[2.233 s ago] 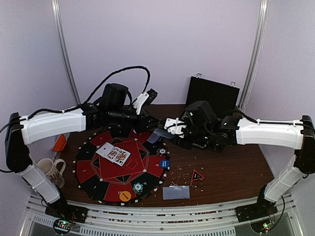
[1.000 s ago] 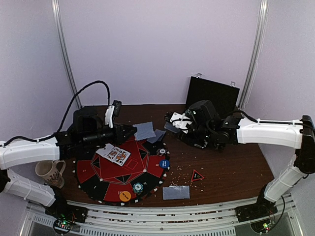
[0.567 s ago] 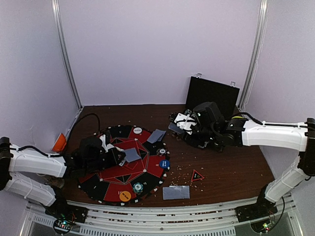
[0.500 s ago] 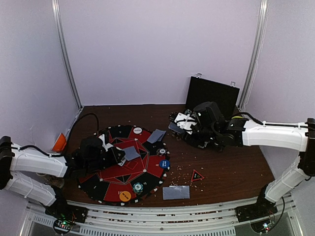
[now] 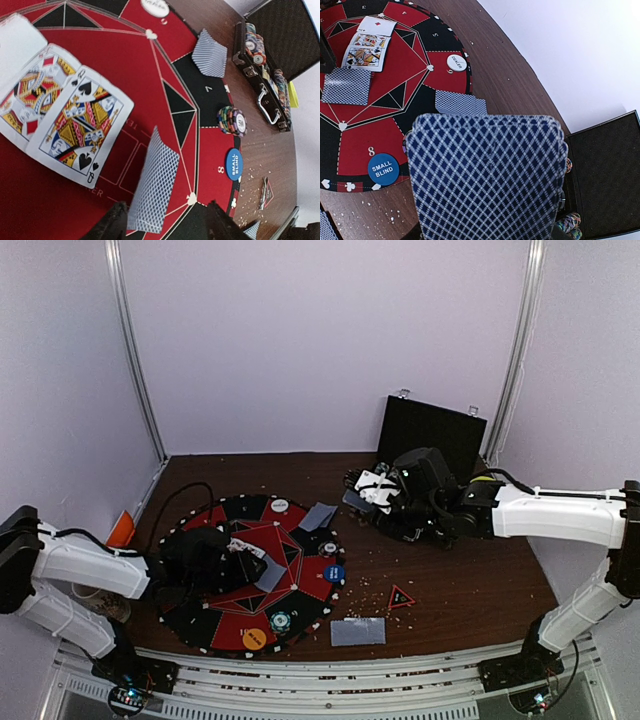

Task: Distribute texas hold em gaming equipment
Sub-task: Place the poker card in the community card area, then adjust the poker card in the community card area.

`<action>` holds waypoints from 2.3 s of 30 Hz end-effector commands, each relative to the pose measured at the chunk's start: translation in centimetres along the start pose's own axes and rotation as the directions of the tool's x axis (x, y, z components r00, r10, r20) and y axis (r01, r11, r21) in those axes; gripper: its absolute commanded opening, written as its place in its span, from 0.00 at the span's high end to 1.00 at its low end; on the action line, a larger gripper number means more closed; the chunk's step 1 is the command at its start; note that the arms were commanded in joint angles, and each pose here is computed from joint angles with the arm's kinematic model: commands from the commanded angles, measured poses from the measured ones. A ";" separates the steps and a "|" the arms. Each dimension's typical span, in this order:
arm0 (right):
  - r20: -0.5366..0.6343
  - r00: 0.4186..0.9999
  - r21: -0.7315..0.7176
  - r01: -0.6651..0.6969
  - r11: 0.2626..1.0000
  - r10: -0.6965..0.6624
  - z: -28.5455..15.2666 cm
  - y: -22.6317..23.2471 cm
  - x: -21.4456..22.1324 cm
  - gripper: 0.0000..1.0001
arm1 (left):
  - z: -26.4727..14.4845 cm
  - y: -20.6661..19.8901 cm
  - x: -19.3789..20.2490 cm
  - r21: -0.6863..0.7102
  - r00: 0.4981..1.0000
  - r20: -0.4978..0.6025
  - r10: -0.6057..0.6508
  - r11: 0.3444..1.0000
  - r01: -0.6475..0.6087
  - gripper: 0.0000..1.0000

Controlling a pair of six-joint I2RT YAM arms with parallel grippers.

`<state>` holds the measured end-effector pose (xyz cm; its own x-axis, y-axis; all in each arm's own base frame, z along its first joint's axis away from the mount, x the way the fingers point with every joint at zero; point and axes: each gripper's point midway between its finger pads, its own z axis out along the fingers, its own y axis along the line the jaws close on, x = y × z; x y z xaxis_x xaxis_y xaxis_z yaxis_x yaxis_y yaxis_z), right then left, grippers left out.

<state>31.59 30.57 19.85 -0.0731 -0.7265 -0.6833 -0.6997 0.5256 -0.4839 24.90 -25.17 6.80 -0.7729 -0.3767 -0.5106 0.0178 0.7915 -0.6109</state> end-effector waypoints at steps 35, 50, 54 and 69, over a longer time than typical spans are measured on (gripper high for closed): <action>0.040 0.999 0.013 -0.004 1.000 0.004 -1.6 -0.8 -0.7 0.48 | 2.8 1.5 0.4 0.043 0.811 -0.324 0.486 0.864 -0.501 0.69; 0.052 0.999 -0.009 -0.004 1.000 0.005 -1.5 -0.4 -0.9 0.48 | 1.9 2.4 0.5 0.018 0.798 -0.333 0.502 0.849 -0.527 0.70; 0.046 0.999 -0.001 -0.004 1.000 0.004 -1.6 -0.5 -0.7 0.48 | 2.6 2.2 1.7 0.063 0.786 -0.359 0.503 0.853 -0.518 0.76; 0.058 0.998 0.004 0.003 1.000 -0.003 -1.9 -0.7 -1.1 0.48 | 1.7 -1.3 -0.9 0.090 0.838 -0.228 0.496 0.868 -0.489 1.00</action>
<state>30.81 30.28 20.86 -0.0491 -0.7133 -0.6991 -0.7083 0.5183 -0.4792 25.21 -25.92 3.17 -0.8318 0.2685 -0.4858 0.4505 0.8379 -0.3083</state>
